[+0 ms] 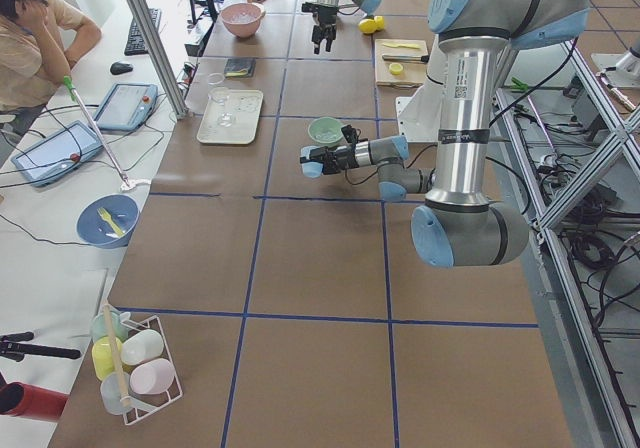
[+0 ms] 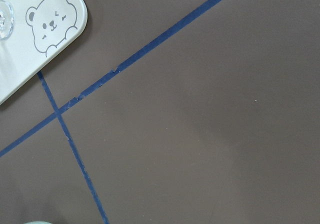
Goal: Pour ice into bowl
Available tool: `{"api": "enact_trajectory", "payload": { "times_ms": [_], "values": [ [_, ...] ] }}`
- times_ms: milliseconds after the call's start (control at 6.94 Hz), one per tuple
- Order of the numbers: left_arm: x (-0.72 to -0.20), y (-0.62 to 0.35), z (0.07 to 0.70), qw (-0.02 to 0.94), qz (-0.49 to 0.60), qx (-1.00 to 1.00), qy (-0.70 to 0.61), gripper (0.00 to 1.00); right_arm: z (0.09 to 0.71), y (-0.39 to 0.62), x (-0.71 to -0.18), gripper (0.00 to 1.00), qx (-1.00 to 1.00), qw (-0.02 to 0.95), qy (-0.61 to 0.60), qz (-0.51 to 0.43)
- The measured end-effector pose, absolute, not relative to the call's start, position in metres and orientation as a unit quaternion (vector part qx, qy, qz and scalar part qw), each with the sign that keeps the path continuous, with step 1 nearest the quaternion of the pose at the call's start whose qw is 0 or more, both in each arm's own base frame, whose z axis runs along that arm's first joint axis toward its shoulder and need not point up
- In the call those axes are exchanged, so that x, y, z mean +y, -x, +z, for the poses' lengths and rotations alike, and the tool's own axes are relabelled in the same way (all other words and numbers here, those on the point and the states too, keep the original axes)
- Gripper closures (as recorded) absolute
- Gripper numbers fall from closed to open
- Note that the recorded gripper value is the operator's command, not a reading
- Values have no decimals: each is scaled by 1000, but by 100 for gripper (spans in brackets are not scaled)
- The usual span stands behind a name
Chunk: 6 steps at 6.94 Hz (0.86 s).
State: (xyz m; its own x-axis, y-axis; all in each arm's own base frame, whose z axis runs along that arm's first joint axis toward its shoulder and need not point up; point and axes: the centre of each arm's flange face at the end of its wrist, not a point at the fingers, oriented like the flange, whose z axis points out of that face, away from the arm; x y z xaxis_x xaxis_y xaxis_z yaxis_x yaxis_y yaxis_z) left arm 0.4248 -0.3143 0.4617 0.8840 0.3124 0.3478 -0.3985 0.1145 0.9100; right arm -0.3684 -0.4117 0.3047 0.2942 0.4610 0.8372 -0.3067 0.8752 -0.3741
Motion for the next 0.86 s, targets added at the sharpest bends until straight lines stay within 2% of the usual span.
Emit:
{"api": "enact_trajectory", "payload": {
  "times_ms": [432, 864],
  "values": [
    [-313, -363, 500, 786, 11, 150, -599, 100, 301, 367, -410, 0, -547, 800, 68, 238],
    [-308, -329, 568, 779, -137, 243, -561, 100, 300, 366, -410, 0, -548, 799, 68, 238]
  ]
}}
